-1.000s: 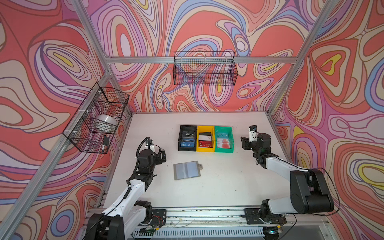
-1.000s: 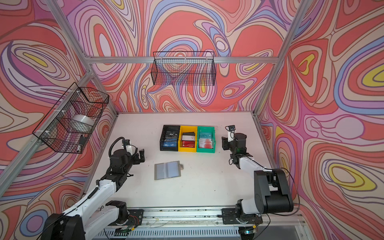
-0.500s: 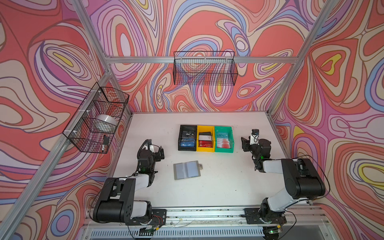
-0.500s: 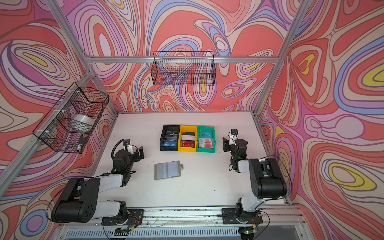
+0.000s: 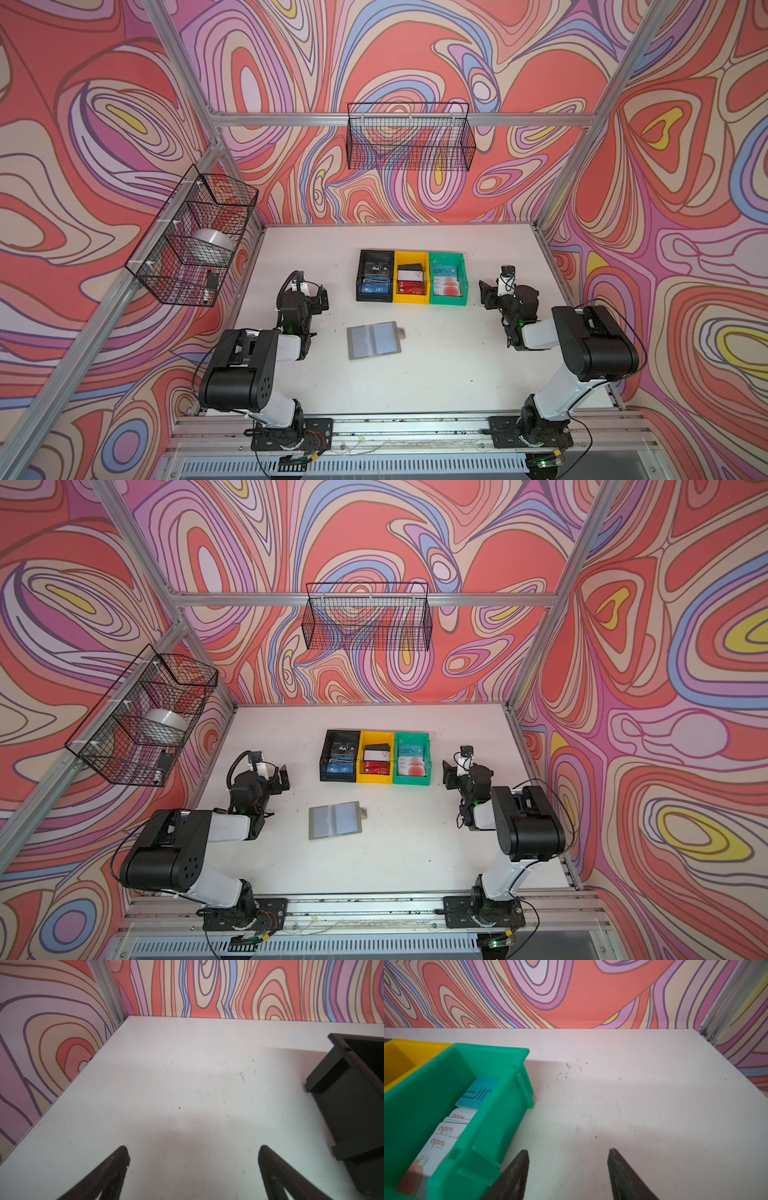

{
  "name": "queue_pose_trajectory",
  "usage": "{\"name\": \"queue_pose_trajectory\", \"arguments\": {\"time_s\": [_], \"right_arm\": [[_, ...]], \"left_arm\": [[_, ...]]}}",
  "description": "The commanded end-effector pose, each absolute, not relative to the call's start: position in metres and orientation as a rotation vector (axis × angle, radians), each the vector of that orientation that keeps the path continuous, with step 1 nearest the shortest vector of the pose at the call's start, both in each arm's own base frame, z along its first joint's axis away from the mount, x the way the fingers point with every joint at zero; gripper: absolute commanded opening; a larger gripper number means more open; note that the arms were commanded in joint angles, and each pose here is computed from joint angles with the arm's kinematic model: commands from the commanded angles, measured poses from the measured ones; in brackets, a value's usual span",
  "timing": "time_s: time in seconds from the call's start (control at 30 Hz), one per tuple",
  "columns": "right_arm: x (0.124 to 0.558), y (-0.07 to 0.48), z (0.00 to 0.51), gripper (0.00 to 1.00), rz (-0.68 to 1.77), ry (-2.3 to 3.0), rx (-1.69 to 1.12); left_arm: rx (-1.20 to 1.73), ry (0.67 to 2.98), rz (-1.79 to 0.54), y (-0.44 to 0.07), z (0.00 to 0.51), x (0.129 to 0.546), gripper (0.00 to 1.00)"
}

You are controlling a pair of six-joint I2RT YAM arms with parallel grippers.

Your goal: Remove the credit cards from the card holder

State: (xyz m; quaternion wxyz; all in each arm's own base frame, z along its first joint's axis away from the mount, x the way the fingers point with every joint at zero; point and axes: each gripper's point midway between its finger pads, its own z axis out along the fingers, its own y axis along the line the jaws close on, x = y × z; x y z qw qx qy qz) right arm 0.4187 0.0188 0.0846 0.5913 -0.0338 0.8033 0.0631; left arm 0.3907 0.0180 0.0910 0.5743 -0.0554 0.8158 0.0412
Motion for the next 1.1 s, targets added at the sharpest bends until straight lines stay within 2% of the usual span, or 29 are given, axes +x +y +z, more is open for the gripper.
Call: {"name": "queue_pose_trajectory", "arguments": {"time_s": [0.0,1.07], "right_arm": [[0.4226,0.0170,0.0950,0.98,0.142,1.833,-0.083],[0.4243,0.0148,0.0934,0.98,0.130,1.843,-0.074]], "left_arm": [[-0.154,1.912,0.125,0.0245,0.0902,0.3884,1.00],[-0.140,1.920,0.123,0.0225,0.0895,0.3903,1.00]]}}
